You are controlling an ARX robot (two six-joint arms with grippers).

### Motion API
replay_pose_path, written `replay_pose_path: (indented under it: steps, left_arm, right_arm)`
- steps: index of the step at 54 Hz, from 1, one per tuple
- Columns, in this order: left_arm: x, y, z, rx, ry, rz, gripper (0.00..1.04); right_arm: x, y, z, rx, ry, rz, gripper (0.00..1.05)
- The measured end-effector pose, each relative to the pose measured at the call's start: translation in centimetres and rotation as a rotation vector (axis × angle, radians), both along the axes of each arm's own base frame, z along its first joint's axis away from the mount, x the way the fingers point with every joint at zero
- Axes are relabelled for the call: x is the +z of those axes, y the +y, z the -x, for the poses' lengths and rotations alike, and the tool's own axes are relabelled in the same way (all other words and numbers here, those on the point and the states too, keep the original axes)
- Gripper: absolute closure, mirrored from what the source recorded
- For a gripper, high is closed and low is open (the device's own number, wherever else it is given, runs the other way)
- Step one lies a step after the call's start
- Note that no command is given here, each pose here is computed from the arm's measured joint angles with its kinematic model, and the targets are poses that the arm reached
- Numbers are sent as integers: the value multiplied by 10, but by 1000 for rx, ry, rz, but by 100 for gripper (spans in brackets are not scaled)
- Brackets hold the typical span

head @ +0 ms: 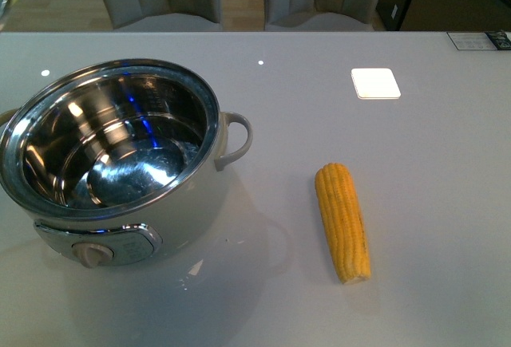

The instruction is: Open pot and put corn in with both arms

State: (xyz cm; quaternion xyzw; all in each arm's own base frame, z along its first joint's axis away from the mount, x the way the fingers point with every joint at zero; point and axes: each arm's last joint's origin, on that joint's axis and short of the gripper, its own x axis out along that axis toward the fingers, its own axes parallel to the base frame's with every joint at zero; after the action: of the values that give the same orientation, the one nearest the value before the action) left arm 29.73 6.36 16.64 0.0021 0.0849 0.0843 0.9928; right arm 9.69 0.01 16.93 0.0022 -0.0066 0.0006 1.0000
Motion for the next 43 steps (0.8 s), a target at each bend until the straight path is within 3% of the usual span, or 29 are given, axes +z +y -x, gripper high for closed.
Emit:
replay_pose_path:
  steps: [13, 19, 43]
  left_arm:
    - [-22, 59, 14, 130, 42, -11, 63]
    - [-48, 87, 22, 215, 84, -4, 63]
    - [-129, 121, 23, 309, 139, 23, 63]
  right_arm:
    - [0, 0, 0, 0, 0, 0, 9]
    - [0, 0, 0, 0, 0, 0, 9]
    - [0, 0, 0, -1, 0, 0, 9]
